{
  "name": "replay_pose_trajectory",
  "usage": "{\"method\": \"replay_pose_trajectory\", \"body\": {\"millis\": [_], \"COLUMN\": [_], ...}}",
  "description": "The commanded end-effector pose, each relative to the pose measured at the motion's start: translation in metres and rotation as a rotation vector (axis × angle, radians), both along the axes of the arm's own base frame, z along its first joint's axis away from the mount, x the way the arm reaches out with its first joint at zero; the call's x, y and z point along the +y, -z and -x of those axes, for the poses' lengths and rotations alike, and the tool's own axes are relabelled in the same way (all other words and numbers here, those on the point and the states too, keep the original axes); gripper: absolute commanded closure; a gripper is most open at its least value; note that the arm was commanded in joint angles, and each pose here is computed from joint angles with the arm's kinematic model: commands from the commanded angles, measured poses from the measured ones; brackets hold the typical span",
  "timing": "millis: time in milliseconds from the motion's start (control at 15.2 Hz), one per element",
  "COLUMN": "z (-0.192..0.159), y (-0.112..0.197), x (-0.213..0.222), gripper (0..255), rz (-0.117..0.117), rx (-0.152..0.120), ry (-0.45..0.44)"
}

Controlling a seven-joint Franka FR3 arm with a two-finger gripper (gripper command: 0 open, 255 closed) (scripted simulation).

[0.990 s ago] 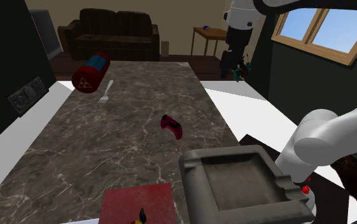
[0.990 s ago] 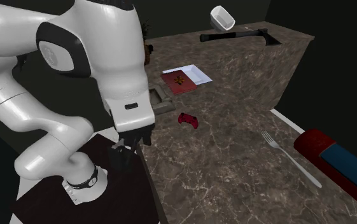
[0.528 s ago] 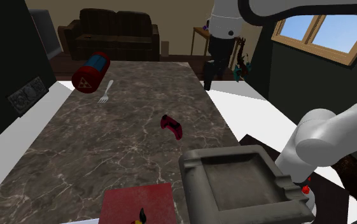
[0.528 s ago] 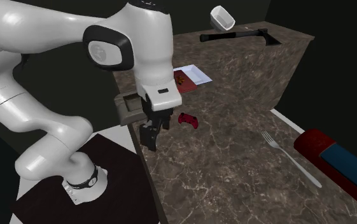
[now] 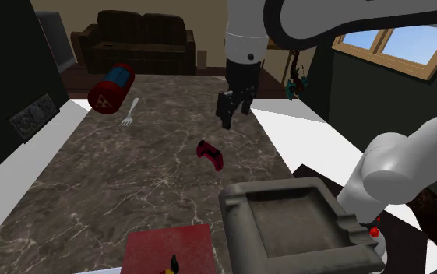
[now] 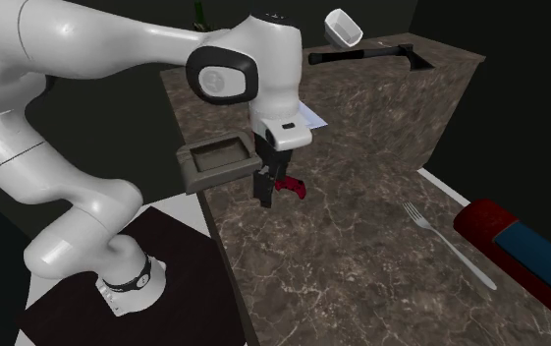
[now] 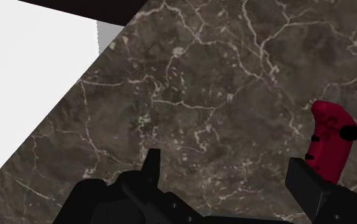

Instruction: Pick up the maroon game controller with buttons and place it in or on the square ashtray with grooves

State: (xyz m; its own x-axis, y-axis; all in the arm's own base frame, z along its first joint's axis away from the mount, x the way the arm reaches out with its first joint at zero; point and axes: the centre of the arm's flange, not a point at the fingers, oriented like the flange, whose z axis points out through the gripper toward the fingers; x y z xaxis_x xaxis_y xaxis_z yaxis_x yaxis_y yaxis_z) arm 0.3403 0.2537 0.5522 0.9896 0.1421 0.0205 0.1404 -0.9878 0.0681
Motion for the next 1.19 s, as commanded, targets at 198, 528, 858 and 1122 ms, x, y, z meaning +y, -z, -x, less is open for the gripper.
{"method": "replay_pose_trajectory", "body": {"millis": [198, 528, 858, 1122], "z": [-0.002, -0.005, -0.005, -0.005], "y": [0.011, 0.027, 0.056, 0.056], "x": [0.066, 0.094, 0.093, 0.093], "gripper": [0, 0, 0, 0], "rz": [-0.013, -0.018, -0.018, -0.018], "rx": [0.004, 0.006, 0.006, 0.006], "ry": [0.003, 0.003, 0.003, 0.003]}}
